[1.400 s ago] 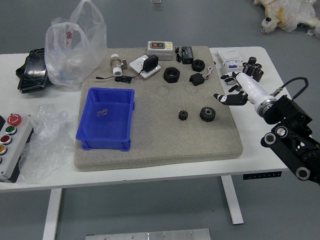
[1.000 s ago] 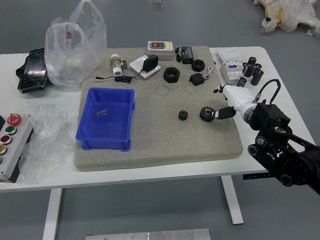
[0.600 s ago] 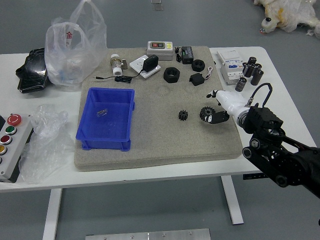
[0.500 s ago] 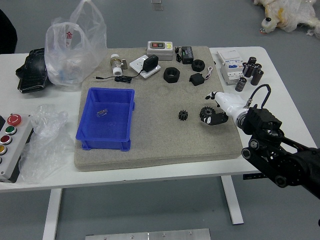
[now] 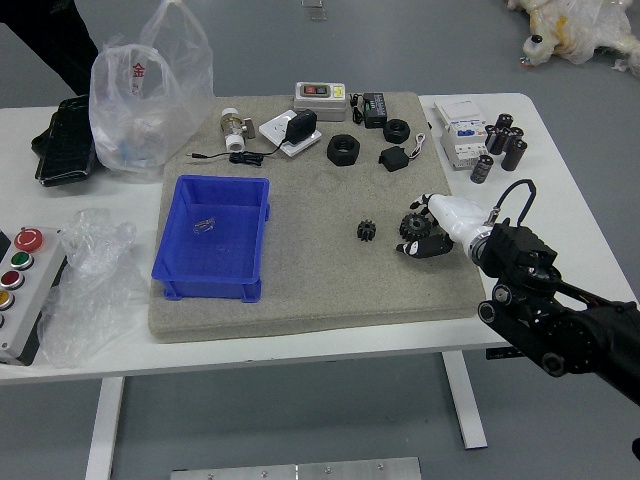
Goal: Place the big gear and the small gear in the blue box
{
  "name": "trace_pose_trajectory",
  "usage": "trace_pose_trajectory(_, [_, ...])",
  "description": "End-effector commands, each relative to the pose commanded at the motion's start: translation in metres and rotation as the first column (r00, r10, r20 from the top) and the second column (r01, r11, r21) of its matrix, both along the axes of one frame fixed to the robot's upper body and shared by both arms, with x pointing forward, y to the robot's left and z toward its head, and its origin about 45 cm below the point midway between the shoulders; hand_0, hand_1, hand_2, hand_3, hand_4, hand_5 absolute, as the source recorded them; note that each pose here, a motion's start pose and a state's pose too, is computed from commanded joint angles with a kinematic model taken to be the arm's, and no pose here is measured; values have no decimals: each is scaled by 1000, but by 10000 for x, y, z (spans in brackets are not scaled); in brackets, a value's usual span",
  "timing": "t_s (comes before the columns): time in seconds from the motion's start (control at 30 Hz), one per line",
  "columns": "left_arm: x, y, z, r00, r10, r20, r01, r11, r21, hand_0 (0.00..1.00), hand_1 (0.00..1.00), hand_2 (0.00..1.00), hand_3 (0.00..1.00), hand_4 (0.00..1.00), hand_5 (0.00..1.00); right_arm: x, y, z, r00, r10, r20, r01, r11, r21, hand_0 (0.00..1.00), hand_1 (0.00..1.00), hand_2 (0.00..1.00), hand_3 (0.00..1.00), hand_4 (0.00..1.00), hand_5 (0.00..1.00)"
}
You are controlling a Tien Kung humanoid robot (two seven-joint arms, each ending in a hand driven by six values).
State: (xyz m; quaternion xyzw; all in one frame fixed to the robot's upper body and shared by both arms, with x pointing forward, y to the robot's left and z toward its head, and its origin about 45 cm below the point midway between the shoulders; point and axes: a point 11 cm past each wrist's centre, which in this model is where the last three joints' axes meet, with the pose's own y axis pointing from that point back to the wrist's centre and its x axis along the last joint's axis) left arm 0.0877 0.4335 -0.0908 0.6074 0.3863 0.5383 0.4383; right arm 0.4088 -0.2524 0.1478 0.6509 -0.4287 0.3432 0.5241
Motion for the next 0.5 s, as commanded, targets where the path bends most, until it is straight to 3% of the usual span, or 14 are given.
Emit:
trace_pose_trajectory(0.07, [3,0,0,1000,-1,1,1,1000,0,692,638,613,744,695,397,-1,5,-1,1000,2,8,-2,1000,-1,346,519,530,636,248,132])
trace_pose_trajectory(0.1, [4,0,0,1000,-1,1,1,1000,0,692,638,613,744,695,396,-3,5,-5,1000,2,9,-2,1000,-3,316,476,414,522,258,11])
trace_pose_trajectory(0.27, [0,-5,-3,1000,-1,1,1,1000,-2,692,638,613,744,695,396,-6,6,-2,1000,7,28,-7,1000,-4,316,476,414,522,258,11])
trace_pose_trajectory(0.3, [-1,-6,-3,1000,-1,1,1,1000,-2,692,638,613,744,694,397,-3,7,6,999,8,35,-8,1000,-3,303,464,352,419,196,2])
trace_pose_trajectory(0.47, [-1,-4,-3,1000,-1,2,1,1000,-2,692,638,613,744,694,397,37,50,116,996,29,82,-29,1000,9,303,464,352,419,196,2])
trace_pose_trajectory(0.5, [0,-2,-2,1000,-1,2,1,1000,-1,692,639,613,743,694,396,52,73,157,995,37,97,-38,999,14,299,462,340,398,151,2])
